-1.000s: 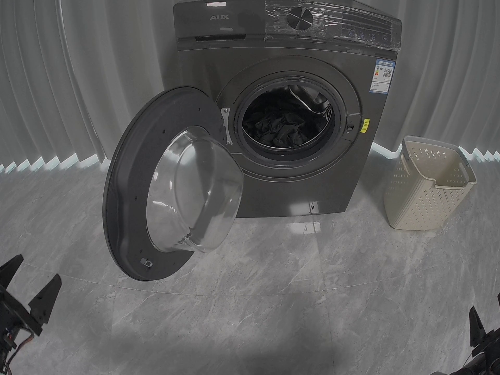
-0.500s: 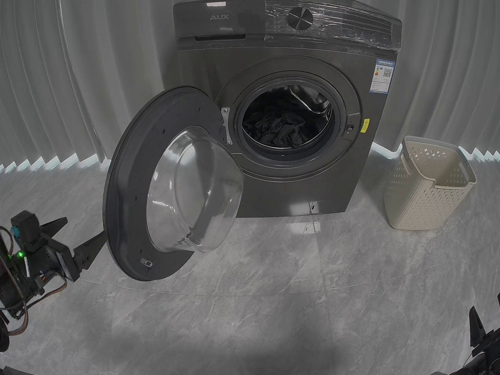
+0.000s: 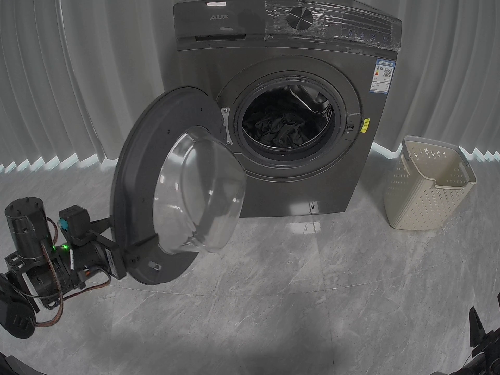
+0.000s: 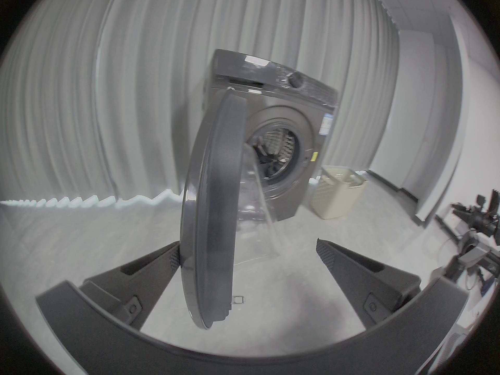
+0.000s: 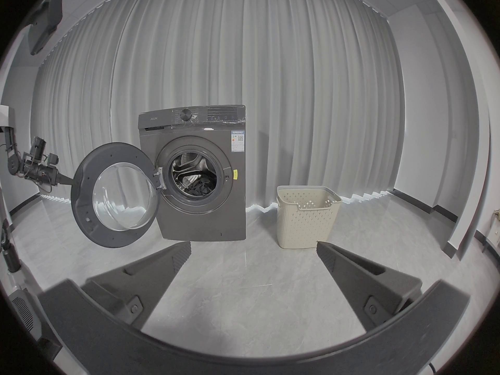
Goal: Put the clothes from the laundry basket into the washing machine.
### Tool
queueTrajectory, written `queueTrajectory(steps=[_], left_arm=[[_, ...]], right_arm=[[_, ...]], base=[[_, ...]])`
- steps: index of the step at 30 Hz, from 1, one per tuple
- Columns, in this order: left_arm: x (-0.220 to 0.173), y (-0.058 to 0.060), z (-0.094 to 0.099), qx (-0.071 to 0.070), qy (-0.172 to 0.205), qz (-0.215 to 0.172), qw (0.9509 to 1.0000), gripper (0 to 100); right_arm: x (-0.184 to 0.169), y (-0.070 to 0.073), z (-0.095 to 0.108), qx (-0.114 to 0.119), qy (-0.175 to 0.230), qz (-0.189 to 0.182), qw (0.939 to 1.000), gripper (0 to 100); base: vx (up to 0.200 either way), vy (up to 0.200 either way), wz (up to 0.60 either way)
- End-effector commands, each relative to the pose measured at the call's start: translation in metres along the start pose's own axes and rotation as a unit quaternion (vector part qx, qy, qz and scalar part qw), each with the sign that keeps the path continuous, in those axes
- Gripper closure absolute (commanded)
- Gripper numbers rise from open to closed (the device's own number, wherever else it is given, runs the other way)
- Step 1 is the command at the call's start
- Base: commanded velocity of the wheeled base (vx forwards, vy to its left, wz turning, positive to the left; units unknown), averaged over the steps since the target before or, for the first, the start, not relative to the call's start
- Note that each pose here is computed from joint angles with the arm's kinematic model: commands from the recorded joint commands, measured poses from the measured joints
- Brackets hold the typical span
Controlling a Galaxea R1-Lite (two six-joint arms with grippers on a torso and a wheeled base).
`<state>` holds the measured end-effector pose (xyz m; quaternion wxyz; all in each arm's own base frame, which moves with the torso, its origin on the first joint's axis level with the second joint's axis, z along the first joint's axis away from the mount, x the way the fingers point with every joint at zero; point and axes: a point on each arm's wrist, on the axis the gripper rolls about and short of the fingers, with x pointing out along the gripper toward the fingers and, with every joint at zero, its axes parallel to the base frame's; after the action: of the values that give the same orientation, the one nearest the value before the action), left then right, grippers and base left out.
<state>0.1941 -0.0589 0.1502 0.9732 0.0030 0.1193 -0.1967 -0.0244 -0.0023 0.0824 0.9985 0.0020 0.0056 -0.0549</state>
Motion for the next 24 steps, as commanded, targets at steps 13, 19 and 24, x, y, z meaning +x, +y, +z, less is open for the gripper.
queueTrajectory(steps=[13,19,24], left_arm=[[-0.002,-0.032,0.011,-0.023,-0.029,-0.037,0.9986,0],[-0.01,-0.029,0.021,-0.027,-0.069,-0.018,0.9971,0],[-0.025,-0.013,0.017,-0.029,-0.072,0.02,0.9968,0]], right_arm=[[-0.001,0.0,0.0,0.002,-0.008,0.0,1.0,0],[-0.001,0.0,0.0,0.001,-0.008,0.0,1.0,0],[-0.001,0.0,0.0,0.001,-0.008,0.0,1.0,0]], base=[[0.0,0.0,0.0],[0.0,0.0,0.0],[0.0,0.0,0.0]])
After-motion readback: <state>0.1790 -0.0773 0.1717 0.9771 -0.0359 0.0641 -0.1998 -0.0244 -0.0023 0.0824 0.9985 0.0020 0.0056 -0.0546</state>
